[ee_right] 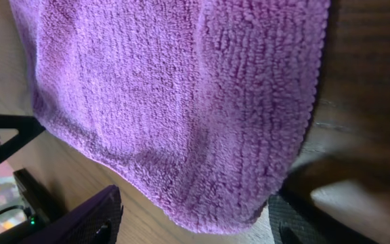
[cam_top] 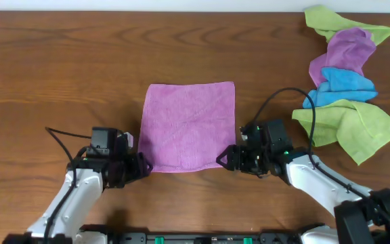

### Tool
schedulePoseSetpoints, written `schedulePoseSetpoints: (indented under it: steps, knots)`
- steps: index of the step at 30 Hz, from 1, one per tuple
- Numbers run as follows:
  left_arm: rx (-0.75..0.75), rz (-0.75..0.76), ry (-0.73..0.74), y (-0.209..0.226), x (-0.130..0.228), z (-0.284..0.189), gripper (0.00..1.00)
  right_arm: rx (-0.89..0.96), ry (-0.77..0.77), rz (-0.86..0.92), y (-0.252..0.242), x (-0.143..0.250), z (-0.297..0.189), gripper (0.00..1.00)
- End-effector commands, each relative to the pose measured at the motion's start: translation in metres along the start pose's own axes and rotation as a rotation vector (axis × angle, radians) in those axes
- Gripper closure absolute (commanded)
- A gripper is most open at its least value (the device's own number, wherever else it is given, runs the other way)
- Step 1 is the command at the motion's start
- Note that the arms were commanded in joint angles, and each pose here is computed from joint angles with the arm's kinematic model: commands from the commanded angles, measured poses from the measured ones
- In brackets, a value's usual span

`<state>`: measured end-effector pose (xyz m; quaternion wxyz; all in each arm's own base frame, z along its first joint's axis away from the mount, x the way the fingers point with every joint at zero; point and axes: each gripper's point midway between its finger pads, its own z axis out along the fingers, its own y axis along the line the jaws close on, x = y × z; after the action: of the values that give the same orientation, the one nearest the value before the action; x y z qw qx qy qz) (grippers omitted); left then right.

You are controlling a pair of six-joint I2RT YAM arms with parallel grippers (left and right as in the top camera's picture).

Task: Fold the cloth
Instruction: 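Grasp the cloth's bottom corners with both grippers, then lift the bottom edge with both grippers and fold it up over the top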

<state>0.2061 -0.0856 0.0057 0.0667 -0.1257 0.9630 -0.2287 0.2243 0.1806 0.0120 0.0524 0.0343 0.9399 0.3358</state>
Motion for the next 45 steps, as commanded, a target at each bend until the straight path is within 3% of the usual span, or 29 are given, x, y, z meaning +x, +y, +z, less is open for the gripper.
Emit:
schedulePoseSetpoints:
  steps: [1,8,10,13,17,21,31,39,45]
  knots:
    - [-0.039,-0.007,0.030,0.011,0.004,0.009,0.42,0.096,0.038,0.070,-0.029,0.015,0.008,0.29]
    - [-0.112,0.022,0.030,0.027,0.000,0.017,0.44,0.095,0.035,0.066,-0.029,0.014,0.009,0.30]
    - [-0.133,0.021,0.028,0.031,0.000,0.017,0.51,0.094,0.035,0.067,-0.029,0.014,0.009,0.34]
    - [-0.135,0.019,0.033,0.031,0.001,0.017,0.65,0.094,0.035,0.067,-0.029,0.014,0.009,0.49]
    - [-0.136,0.013,0.038,0.031,0.002,0.017,0.92,0.088,0.039,0.068,-0.028,0.015,0.009,0.82]
    - [-0.140,0.008,0.048,0.032,0.005,0.016,0.94,0.087,0.045,0.071,-0.028,0.016,0.008,0.98]
    - [-0.087,0.005,0.069,0.003,-0.005,-0.013,0.94,0.029,0.025,0.037,0.012,0.006,-0.024,0.98]
    - [0.032,0.046,-0.110,-0.042,-0.024,-0.072,0.94,0.022,-0.085,-0.028,0.047,0.000,-0.078,0.99]
    - [0.051,0.046,-0.159,-0.048,-0.029,-0.080,0.94,-0.006,-0.129,-0.027,0.056,-0.004,-0.087,0.99]
